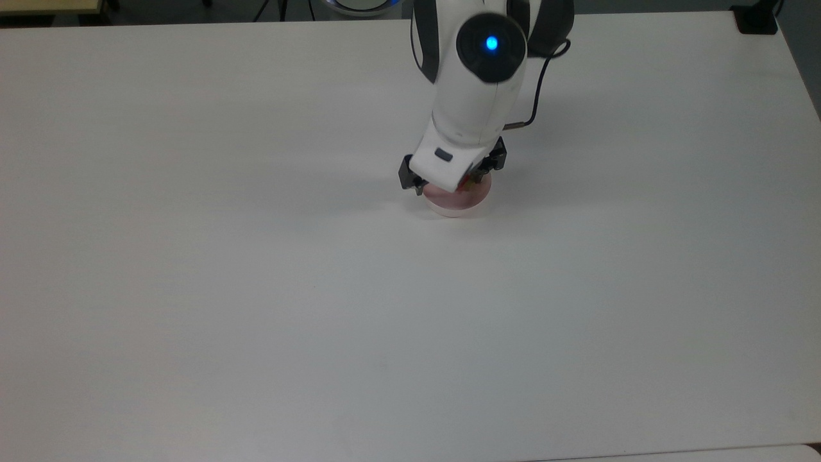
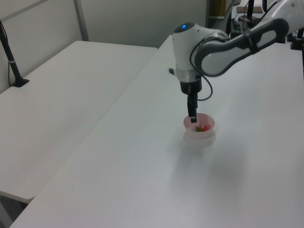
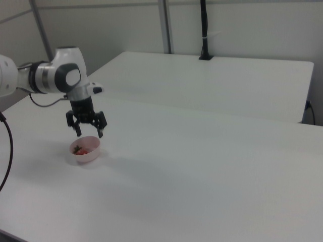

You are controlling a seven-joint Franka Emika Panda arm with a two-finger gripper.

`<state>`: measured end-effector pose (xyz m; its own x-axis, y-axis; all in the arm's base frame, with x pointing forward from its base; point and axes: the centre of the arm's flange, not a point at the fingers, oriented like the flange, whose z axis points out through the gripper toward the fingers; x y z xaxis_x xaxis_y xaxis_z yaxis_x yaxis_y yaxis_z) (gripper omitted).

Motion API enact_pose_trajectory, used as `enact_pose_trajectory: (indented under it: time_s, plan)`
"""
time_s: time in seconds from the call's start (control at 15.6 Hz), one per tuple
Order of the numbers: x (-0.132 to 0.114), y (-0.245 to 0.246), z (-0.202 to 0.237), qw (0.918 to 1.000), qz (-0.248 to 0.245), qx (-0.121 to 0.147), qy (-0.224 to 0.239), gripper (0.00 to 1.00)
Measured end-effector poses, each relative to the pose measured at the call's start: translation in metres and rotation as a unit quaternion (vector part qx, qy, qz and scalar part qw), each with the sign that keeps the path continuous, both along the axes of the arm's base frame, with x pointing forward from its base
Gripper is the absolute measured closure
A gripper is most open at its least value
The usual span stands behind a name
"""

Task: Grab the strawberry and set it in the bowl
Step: 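Open the gripper to release the strawberry and raise it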

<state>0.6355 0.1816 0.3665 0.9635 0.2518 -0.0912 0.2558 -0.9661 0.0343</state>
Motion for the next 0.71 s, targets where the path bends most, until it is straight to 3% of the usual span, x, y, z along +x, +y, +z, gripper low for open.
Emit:
enact_pose_trajectory:
  time_s: [0.19, 0.32, 0.71]
  plan:
    - [0.001, -0.031, 0.059, 0.998, -0.049, -0.011, -0.038, 0.0]
    - [-0.008, -0.066, 0.102, 0.9965, -0.072, -0.022, -0.038, 0.0]
    - [-0.038, -0.171, 0.197, 0.9865, -0.152, -0.008, -0.061, 0.0]
